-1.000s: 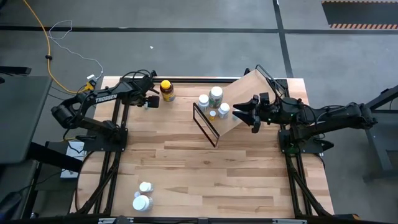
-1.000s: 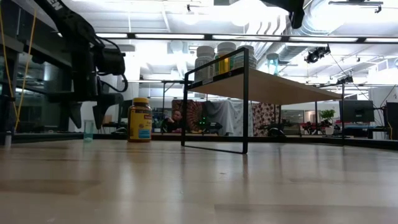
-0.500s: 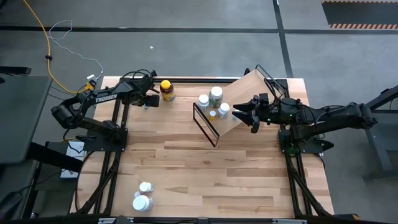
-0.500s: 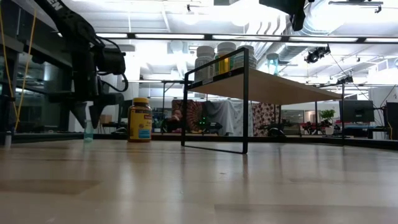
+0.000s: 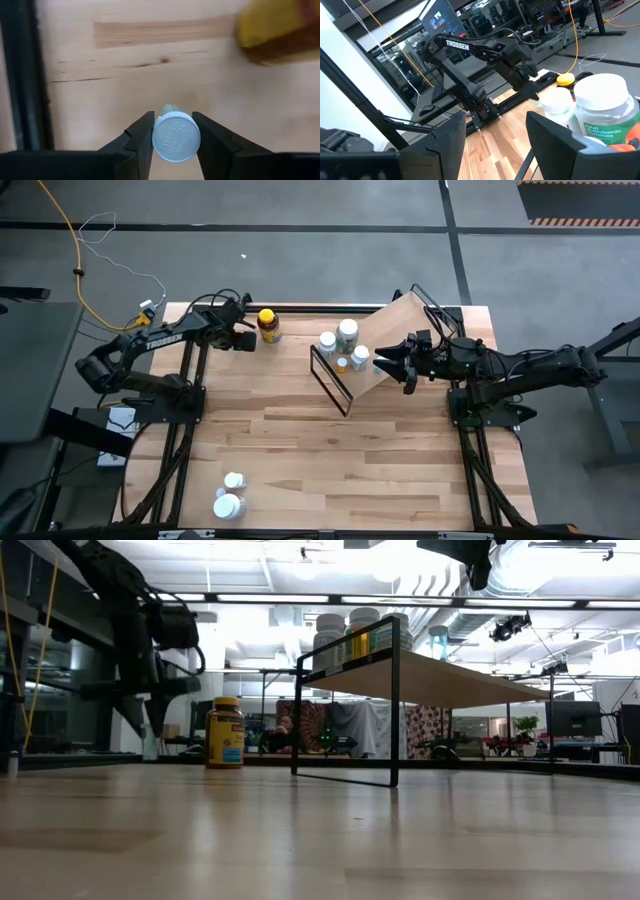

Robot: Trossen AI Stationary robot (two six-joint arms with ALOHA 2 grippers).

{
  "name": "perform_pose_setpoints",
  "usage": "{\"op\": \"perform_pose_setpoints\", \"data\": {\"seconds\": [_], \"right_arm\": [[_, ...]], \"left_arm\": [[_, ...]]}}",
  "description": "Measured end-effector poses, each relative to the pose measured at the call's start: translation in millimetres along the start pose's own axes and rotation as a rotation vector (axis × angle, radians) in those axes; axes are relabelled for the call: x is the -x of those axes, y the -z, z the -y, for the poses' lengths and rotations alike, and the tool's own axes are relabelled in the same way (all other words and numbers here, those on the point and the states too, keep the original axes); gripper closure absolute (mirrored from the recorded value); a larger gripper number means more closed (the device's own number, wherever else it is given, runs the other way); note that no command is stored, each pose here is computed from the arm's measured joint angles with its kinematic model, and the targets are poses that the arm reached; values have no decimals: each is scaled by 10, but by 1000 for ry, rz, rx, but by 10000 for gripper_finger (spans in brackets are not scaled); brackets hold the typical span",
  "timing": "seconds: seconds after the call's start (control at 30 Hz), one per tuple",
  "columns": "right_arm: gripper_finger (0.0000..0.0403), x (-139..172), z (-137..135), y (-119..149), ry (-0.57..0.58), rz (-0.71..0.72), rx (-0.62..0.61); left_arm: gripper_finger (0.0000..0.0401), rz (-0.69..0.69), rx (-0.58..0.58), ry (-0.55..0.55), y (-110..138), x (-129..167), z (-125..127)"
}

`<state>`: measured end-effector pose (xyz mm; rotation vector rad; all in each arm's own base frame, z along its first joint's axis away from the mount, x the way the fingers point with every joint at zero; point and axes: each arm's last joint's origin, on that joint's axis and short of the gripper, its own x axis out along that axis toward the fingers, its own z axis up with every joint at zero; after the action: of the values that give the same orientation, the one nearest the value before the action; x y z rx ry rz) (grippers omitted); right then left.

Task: Pick and place medicine bottles onto shelf by color
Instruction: Put the green pill bottle on the shelf

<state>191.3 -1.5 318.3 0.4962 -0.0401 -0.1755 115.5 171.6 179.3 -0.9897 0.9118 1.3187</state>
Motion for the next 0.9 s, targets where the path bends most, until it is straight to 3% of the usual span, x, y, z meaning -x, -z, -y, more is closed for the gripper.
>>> {"op": "perform_pose_setpoints", "data": {"seconds": [0.23, 0.43, 0.67, 0.9], "right_arm": [[203, 0, 0, 0, 0, 0, 0], [203, 0, 0, -1, 0, 0, 6], [203, 0, 5, 10, 5, -12, 11], [203, 0, 6, 12, 6, -14, 11]], "left_arm": [[295, 62, -25, 233, 54, 410, -30], [293, 144, -128, 422, 58, 997, 104], [295, 256, -286, 637, 111, 1766, 509], [297, 297, -499, 781, 312, 2349, 1105]]}}
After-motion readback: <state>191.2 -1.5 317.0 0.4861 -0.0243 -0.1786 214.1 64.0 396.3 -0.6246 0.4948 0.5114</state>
